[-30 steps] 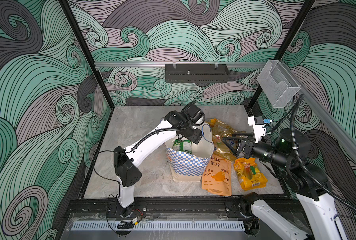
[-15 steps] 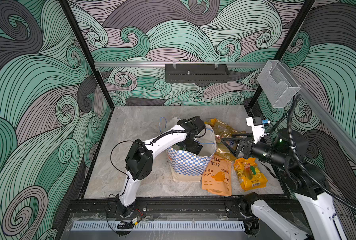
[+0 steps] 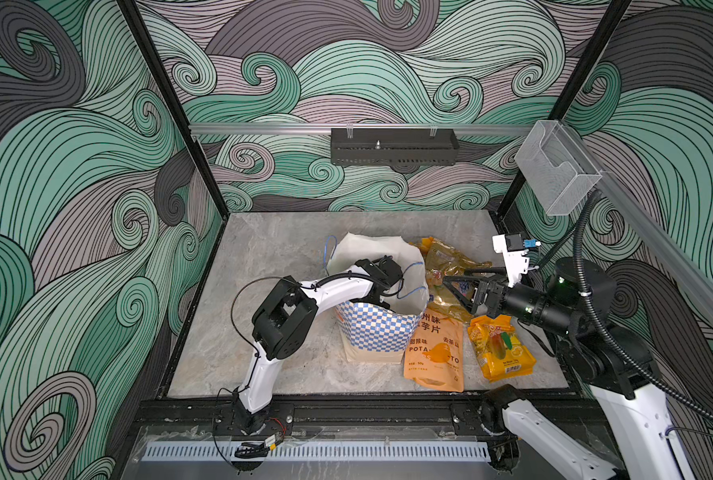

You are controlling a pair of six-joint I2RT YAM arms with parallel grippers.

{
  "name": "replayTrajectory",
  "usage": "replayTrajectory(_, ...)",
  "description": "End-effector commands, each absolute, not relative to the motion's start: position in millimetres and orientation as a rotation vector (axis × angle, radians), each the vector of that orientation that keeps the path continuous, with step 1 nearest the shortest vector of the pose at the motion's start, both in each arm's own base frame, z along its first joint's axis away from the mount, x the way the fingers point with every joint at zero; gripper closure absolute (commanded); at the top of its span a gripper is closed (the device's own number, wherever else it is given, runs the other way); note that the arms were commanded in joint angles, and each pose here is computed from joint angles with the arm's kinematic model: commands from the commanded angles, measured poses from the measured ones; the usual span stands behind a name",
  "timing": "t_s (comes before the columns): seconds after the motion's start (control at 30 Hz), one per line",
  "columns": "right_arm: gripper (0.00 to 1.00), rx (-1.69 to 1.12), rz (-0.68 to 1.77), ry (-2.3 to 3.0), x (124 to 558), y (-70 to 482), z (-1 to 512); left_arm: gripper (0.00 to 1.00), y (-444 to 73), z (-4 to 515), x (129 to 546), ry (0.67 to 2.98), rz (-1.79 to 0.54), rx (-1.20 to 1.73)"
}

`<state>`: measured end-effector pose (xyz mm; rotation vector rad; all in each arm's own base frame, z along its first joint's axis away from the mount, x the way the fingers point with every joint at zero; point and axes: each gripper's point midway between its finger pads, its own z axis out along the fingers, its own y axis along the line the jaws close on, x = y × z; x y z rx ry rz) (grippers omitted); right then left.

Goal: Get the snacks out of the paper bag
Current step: 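Lower the left gripper into the paper bag toward the green packets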

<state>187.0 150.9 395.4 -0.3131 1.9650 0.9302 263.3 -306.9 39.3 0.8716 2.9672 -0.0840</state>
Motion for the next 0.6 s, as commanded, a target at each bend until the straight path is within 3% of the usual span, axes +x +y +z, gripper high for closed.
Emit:
replayTrajectory(0.0,0.0,-0.314,0.919,1.975,188.8,151.0,392.5,0.05,-301.4,18.1,259.7,3.001,-0.052,0.848)
replayTrajectory(0.23,0.0,-0.297,0.925,1.986,190.8,151.1,388.8,0.2,-291.2,7.6,251.2,3.023,-0.029,0.871)
replayTrajectory(0.57,0.0,-0.287,0.919,1.982,189.5,149.1,390.6,0.65,-297.3,17.4,256.8,3.007,-0.051,0.855)
